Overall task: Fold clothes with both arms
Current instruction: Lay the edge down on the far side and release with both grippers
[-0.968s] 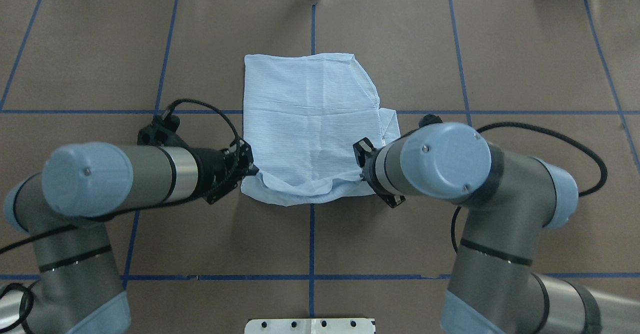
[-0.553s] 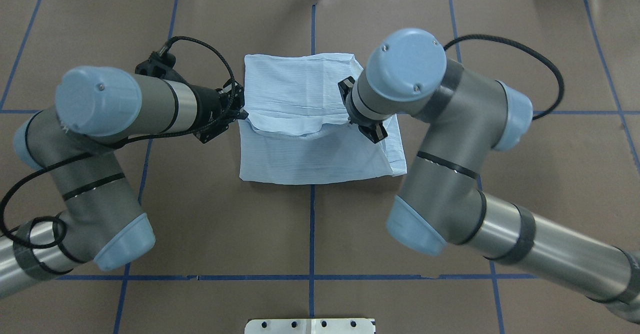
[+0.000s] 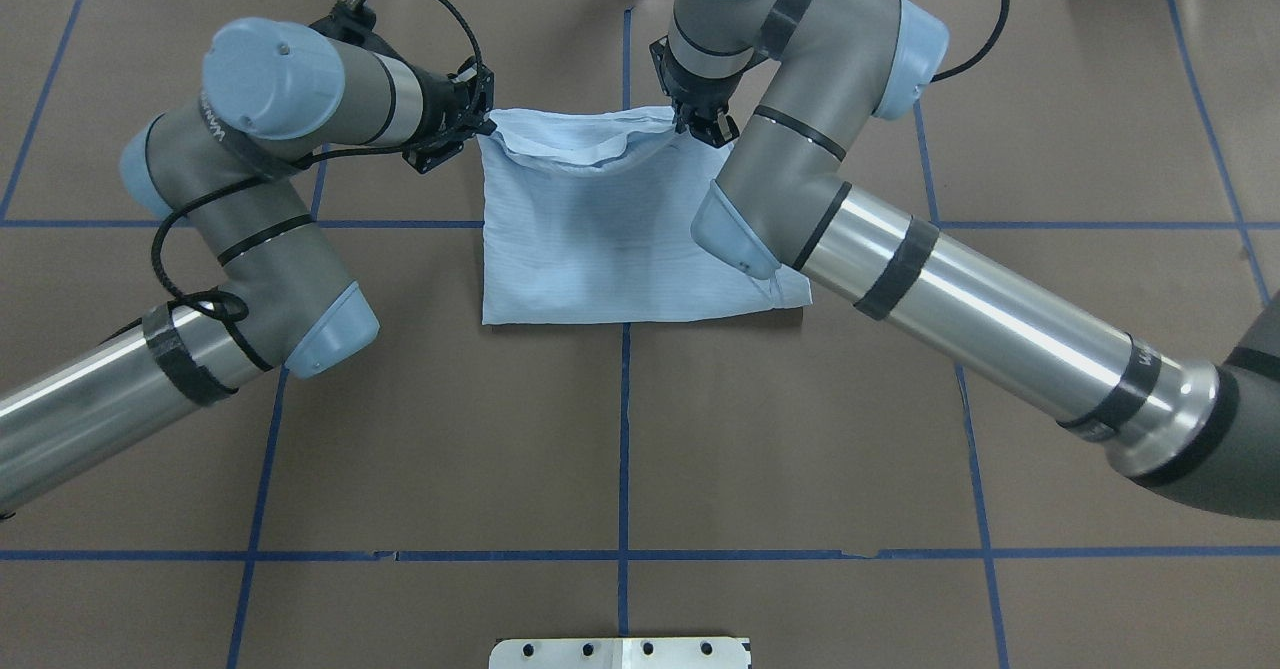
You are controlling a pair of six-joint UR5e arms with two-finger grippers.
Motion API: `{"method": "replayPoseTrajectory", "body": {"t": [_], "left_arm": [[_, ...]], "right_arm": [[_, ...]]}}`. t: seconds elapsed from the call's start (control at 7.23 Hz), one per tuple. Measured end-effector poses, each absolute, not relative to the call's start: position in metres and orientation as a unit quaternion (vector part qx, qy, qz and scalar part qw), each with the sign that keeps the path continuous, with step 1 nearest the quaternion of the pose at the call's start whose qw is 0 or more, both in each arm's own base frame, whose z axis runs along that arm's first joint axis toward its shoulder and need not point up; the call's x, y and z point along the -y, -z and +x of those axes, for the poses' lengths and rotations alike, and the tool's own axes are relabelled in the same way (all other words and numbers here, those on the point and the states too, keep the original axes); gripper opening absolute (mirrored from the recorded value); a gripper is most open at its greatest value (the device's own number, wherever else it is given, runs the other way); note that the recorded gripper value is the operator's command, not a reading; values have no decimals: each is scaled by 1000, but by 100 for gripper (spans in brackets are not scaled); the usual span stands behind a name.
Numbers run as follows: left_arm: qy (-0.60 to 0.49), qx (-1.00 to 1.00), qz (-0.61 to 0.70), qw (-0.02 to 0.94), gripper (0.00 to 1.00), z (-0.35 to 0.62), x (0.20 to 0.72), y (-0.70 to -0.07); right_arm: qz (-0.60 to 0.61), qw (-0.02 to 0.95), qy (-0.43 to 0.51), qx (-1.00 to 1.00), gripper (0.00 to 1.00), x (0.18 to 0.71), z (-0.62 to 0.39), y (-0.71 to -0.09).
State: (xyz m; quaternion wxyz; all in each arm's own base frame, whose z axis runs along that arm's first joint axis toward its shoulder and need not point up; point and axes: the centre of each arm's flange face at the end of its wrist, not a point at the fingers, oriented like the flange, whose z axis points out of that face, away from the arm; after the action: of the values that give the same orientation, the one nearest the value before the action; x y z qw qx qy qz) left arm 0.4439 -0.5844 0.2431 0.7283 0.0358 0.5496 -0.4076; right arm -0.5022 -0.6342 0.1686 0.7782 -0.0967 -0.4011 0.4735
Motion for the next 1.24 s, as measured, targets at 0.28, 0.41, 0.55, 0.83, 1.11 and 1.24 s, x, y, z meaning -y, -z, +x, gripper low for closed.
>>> {"method": "replayPoseTrajectory", "body": {"t": [0.28, 0.41, 0.55, 0.83, 1.11, 1.24], "left_arm": [[409, -549, 47, 727, 0, 465, 627, -257], [411, -545, 49, 729, 0, 477, 642, -263], [410, -539, 52, 734, 0, 484, 651, -268], [404, -526, 61, 746, 0, 491, 660, -283], [401, -521, 69, 750, 18, 492, 662, -290], [400, -522, 70, 750, 47, 493, 662, -290]], "right_arm": [[-91, 790, -462, 393, 0, 668, -513, -179], [-87, 795, -455, 392, 0, 678, -520, -188], [-83, 799, -449, 392, 0, 684, -526, -198], [-70, 808, -437, 389, 38, 695, -533, -212], [-55, 811, -436, 387, 55, 706, -542, -216], [-50, 810, -435, 390, 68, 711, -545, -216]]}}
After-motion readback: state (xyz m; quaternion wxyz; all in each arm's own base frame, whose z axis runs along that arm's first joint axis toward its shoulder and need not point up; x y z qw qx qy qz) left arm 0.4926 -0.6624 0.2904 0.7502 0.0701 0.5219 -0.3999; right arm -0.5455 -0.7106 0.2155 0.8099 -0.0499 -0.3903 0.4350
